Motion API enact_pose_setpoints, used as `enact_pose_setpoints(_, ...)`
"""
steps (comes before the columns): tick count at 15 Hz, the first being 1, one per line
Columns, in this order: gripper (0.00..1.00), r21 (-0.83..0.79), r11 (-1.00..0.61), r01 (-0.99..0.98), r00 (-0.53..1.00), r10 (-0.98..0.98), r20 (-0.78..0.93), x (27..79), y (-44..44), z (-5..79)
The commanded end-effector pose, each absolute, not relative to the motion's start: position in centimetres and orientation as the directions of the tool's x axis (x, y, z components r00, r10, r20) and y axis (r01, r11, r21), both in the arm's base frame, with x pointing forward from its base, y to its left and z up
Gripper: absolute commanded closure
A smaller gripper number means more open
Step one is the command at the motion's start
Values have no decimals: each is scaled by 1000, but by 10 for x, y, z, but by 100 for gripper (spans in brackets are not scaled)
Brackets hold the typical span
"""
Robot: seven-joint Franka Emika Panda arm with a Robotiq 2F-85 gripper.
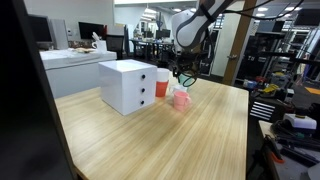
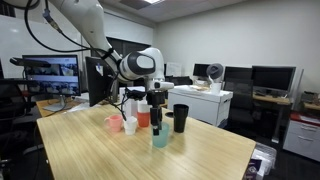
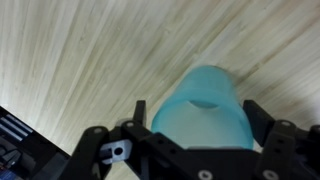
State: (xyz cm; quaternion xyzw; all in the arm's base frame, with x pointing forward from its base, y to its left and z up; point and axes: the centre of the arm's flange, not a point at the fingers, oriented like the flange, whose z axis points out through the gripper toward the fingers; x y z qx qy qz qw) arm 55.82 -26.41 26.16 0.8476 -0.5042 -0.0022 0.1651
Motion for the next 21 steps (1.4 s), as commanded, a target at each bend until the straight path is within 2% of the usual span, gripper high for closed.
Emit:
enact_pose_setpoints(1,33,278,-416,-866,472,-864,177,553,-260,260)
enact_pose_setpoints(2,39,283,-424,-860,481,-859,174,554,-259,264)
enact_pose_setpoints(4,44,289,-432,-854,489,-856,167,554,-256,267)
enact_pose_setpoints(7,47,295,-450,-843,508,-847,159,555,-248,278)
enact_pose_setpoints(14,48,257,-518,-816,564,-811,154,572,-218,363)
enact_pose_setpoints(21,48,217,-495,-841,538,-805,249,610,-234,427)
